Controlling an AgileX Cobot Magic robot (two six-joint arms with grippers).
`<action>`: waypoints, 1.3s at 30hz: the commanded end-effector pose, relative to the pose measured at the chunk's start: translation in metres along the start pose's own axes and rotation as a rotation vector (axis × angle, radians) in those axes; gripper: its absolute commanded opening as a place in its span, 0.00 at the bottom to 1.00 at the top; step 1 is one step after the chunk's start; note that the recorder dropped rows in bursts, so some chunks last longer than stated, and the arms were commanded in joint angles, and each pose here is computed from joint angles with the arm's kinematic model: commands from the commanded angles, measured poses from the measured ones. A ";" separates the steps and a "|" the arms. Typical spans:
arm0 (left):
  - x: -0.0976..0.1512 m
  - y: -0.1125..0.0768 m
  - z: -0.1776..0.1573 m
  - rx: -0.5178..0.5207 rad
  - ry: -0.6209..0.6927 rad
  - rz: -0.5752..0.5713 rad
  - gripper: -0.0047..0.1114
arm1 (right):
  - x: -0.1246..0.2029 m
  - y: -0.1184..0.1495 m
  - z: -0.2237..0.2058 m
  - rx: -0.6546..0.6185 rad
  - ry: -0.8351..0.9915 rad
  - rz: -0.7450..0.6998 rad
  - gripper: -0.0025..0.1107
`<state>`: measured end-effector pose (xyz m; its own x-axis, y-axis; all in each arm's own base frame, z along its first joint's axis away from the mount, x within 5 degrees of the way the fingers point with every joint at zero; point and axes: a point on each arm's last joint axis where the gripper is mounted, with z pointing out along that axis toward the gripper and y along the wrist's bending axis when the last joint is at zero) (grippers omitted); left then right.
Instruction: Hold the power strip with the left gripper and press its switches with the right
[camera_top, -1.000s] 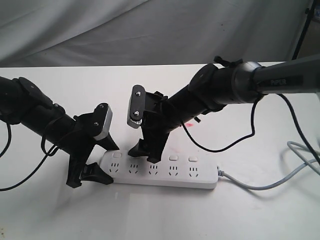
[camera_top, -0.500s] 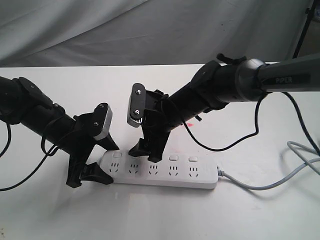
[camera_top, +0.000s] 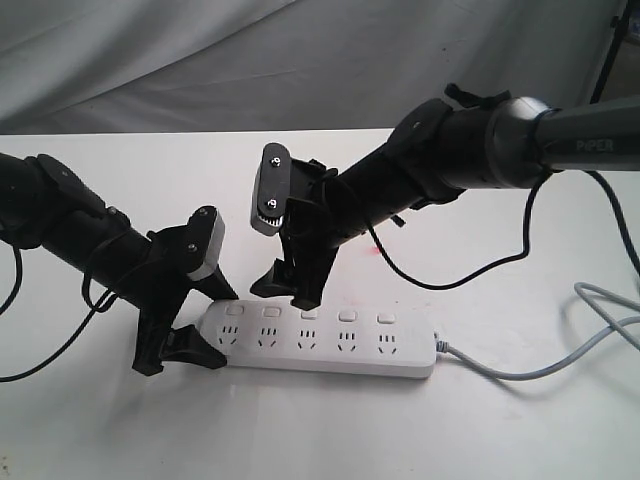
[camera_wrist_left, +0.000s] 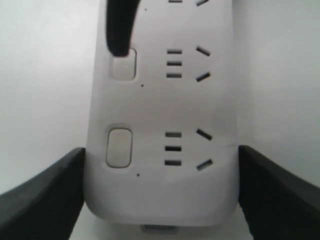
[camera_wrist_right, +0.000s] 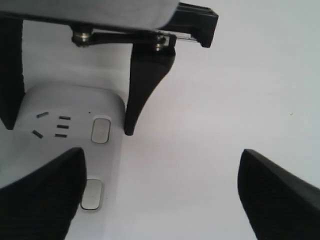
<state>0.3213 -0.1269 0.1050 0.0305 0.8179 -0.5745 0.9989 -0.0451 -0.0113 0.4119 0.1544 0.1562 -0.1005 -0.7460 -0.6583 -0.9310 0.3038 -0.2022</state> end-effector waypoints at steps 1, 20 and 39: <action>-0.001 0.000 0.001 0.009 -0.001 0.008 0.09 | 0.002 -0.001 -0.003 0.004 0.016 0.010 0.69; -0.001 0.000 0.001 0.009 -0.001 0.007 0.09 | 0.041 -0.008 -0.020 -0.001 0.084 0.110 0.69; -0.001 0.000 0.001 0.009 -0.001 0.010 0.09 | 0.039 0.000 -0.007 -0.037 0.082 0.096 0.69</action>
<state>0.3213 -0.1269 0.1050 0.0305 0.8179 -0.5745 0.9989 -0.0451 -0.0113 0.4058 0.1205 0.1354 -0.2226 -0.7598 -0.6108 -0.9271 0.3588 -0.1084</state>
